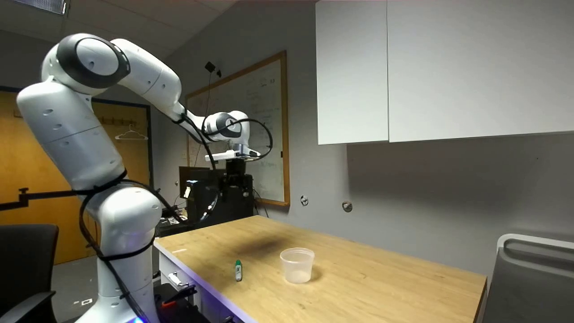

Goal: Place the marker in the bowl

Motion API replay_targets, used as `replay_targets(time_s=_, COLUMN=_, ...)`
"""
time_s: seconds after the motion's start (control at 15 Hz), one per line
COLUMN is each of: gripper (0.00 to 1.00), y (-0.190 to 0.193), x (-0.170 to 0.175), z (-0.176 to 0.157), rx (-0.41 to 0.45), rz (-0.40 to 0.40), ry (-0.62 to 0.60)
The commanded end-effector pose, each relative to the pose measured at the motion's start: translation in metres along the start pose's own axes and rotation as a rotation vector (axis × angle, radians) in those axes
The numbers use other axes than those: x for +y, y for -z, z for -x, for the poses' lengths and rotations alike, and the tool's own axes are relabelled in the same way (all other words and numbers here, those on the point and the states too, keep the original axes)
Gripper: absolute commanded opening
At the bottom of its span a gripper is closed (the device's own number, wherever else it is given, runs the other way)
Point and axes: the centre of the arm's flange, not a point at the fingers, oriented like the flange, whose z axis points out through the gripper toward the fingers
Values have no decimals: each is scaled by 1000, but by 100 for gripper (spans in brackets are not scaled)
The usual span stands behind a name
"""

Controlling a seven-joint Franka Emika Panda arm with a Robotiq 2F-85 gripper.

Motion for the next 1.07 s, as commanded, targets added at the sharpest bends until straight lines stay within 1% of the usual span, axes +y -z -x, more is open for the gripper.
replay_targets(time_s=0.0, gripper=100, y=-38, x=27, z=-5, rx=-45, rz=-62, ry=86)
replay_targets(time_s=0.2, gripper=100, y=-69, x=36, z=-7, rx=-79, rz=-71, ry=136)
replay_targets(time_s=0.4, gripper=100, y=-93, x=30, z=-16, rx=-95, rz=-62, ry=197)
replay_targets(time_s=0.6, gripper=100, y=-114, x=20, z=-28, rx=-86, rz=-58, ry=270)
replay_targets(time_s=1.0, gripper=100, y=-163, x=11, z=-41, rx=-64, rz=-89, ry=401)
